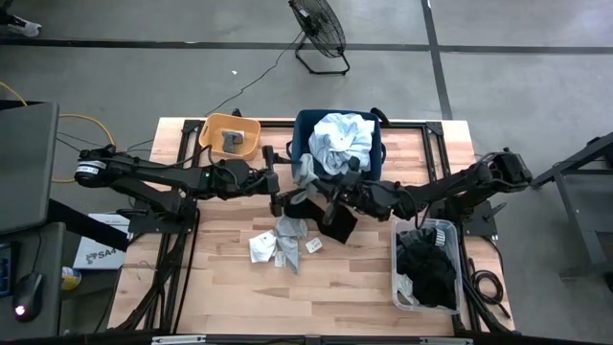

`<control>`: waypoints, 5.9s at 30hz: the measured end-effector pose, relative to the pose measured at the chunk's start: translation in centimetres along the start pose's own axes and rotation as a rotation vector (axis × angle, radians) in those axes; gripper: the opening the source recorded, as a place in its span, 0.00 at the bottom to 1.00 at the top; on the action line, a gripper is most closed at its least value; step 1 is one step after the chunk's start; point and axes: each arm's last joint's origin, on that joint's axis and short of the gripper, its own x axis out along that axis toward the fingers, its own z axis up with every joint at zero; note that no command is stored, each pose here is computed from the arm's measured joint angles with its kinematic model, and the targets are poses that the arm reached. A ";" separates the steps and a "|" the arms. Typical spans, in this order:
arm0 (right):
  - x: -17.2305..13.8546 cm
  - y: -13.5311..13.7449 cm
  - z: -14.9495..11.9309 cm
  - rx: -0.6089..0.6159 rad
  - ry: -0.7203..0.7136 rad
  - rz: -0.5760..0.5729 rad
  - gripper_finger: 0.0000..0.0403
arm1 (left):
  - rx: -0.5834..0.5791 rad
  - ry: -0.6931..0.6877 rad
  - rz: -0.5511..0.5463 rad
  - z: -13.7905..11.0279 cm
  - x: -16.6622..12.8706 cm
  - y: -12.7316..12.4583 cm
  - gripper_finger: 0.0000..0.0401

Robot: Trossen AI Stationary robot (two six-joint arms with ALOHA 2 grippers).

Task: Pick & Place Cloths
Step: Put the gray sock into the yellow bin, then put the black sock into the yellow bin

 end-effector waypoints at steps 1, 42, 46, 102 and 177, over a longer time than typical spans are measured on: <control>0.0 0.1 0.0 0.003 0.001 0.021 0.02 | 0.000 0.000 0.000 0.0 0.0 0.0 0.85; 0.0 0.3 0.2 -0.038 -0.016 0.113 0.11 | -0.187 -0.031 -0.073 0.1 0.0 -0.2 0.03; 0.0 0.3 0.2 -0.032 -0.016 0.116 0.23 | -0.186 -0.025 -0.064 0.1 0.0 -0.2 0.02; 0.0 -0.1 -0.7 0.029 0.070 -0.009 0.72 | -0.452 1.025 0.774 -17.7 -3.7 16.0 0.02; -2.9 -1.6 -8.2 -0.390 0.865 0.273 0.70 | -0.831 0.493 -0.211 -11.0 -6.9 13.2 0.56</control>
